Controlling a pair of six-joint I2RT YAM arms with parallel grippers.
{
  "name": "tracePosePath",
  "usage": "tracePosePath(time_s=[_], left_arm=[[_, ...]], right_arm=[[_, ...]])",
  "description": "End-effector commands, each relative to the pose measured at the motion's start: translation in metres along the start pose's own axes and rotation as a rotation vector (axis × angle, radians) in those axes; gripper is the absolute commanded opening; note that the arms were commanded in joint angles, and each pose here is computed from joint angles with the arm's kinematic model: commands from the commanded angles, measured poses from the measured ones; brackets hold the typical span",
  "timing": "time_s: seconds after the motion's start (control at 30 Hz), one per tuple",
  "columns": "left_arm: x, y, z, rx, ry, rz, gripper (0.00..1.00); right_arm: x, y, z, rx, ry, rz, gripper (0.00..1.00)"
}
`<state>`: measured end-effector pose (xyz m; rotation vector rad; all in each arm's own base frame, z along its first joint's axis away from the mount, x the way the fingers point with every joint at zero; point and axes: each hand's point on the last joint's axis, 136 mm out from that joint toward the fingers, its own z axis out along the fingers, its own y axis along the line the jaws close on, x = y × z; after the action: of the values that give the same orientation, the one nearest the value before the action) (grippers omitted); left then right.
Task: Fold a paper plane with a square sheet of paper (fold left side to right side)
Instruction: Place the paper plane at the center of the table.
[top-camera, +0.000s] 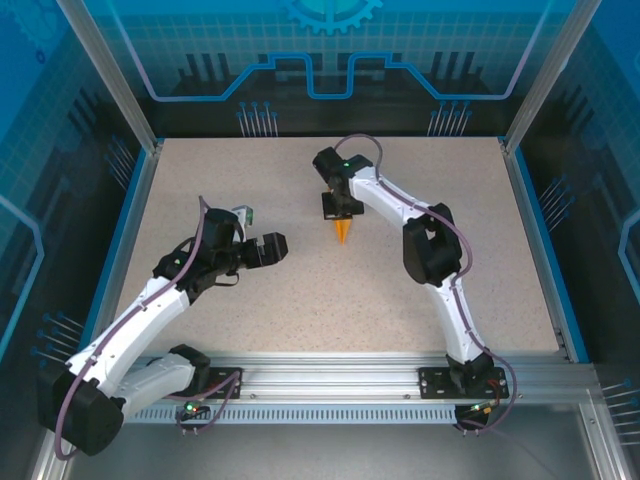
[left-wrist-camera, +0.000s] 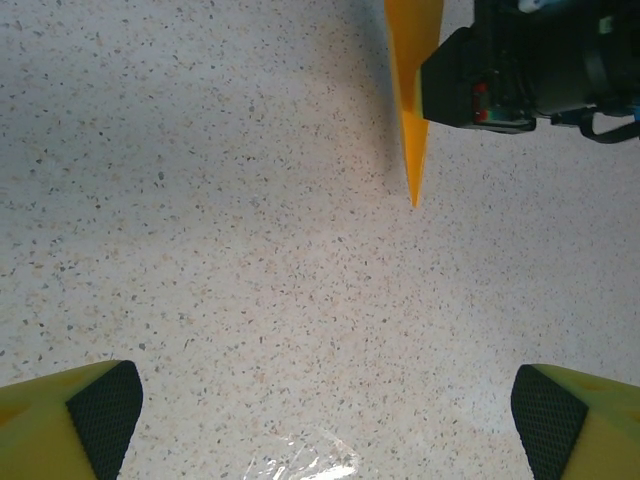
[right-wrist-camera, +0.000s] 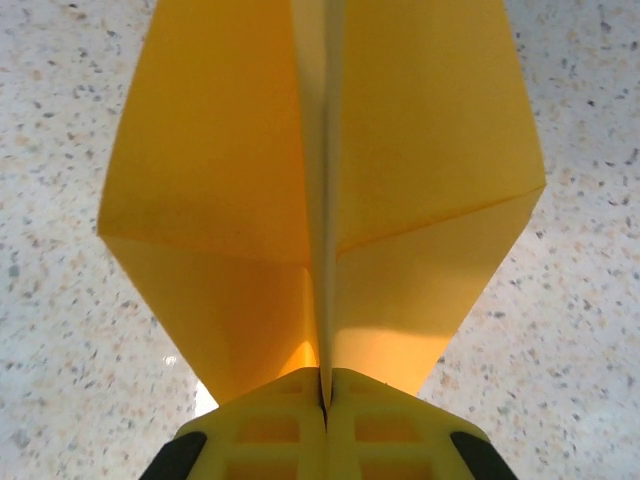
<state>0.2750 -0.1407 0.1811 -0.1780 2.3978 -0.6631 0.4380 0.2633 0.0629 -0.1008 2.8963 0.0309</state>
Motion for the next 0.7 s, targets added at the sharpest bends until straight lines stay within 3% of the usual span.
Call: tracePosePath(time_s=[0.0,0.27,0.67], left_arm=[[-0.001,0.002,-0.006,-0.003,-0.003,0.027,0.99],[0.0,0.004,-0.004,-0.022,0.013,0.019,0.99],[-0.012,-0.005,-0.008,-0.037,0.04,0.035,0.99]], right_arm=[[0.013,-0.01,0.007,0.059,0.075,-0.026,0.0],[0.016,-0.007,0.026,0.061,0.112,-0.017,0.01],[0.015,-0.004,0.011,0.056,0.104,-0.027,0.17]])
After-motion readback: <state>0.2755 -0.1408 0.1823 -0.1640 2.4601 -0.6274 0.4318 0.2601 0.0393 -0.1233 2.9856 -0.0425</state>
